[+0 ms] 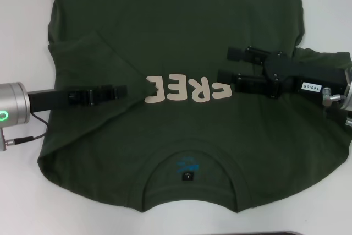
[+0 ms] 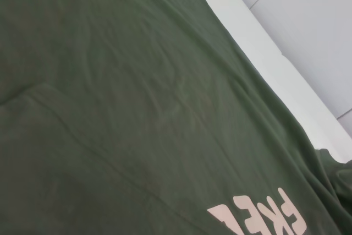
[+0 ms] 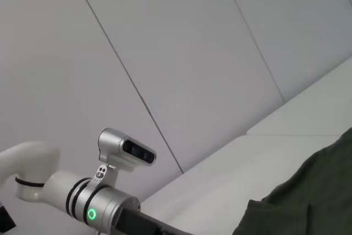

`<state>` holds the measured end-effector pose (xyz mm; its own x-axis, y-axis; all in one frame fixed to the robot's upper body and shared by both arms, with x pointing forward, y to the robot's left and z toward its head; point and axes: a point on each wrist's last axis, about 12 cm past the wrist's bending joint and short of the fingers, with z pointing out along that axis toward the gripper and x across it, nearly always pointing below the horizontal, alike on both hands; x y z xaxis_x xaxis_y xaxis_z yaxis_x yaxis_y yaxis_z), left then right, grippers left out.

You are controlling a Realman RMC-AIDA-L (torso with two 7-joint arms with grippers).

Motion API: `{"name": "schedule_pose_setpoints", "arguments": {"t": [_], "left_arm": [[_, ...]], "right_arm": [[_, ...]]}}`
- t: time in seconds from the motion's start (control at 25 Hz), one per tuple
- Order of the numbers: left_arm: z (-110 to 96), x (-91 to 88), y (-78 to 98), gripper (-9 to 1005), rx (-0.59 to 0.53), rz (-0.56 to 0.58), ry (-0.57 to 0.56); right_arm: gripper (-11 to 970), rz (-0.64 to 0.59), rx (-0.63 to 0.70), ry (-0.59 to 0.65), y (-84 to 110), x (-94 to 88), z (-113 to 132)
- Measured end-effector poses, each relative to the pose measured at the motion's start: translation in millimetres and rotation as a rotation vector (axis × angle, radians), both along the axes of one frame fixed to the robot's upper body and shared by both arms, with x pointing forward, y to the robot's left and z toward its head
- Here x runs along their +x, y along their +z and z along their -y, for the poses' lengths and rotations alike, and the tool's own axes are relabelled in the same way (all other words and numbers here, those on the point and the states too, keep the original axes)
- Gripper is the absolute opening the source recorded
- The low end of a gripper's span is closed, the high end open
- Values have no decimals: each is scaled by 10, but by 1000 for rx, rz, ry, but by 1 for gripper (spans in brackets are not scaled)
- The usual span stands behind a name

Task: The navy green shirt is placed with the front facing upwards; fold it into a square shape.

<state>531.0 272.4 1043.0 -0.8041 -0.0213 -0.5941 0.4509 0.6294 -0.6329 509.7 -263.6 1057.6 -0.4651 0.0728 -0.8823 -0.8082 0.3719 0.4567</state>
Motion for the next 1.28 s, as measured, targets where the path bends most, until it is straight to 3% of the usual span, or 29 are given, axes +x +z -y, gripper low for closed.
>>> {"name": "schedule_pose_setpoints", "arguments": {"t": [0.32, 0.48, 0.76, 0.92, 1.28], "left_arm": [[-23, 44, 196, 682, -124, 111, 4], [-9, 7, 340, 712, -242, 221, -16], [-26, -21, 442, 794, -324, 333, 3], [-39, -29, 453, 884, -330, 376, 18], [-25, 4, 473, 906, -320, 404, 14]], "right_arm": [[915, 16, 22, -17, 48, 4, 75], [914, 14, 26, -46, 84, 18, 191], [914, -63, 23, -141, 232, 19, 609], [914, -146, 13, -197, 393, -13, 909], [915, -405, -71, -340, 560, -150, 1438]]}}
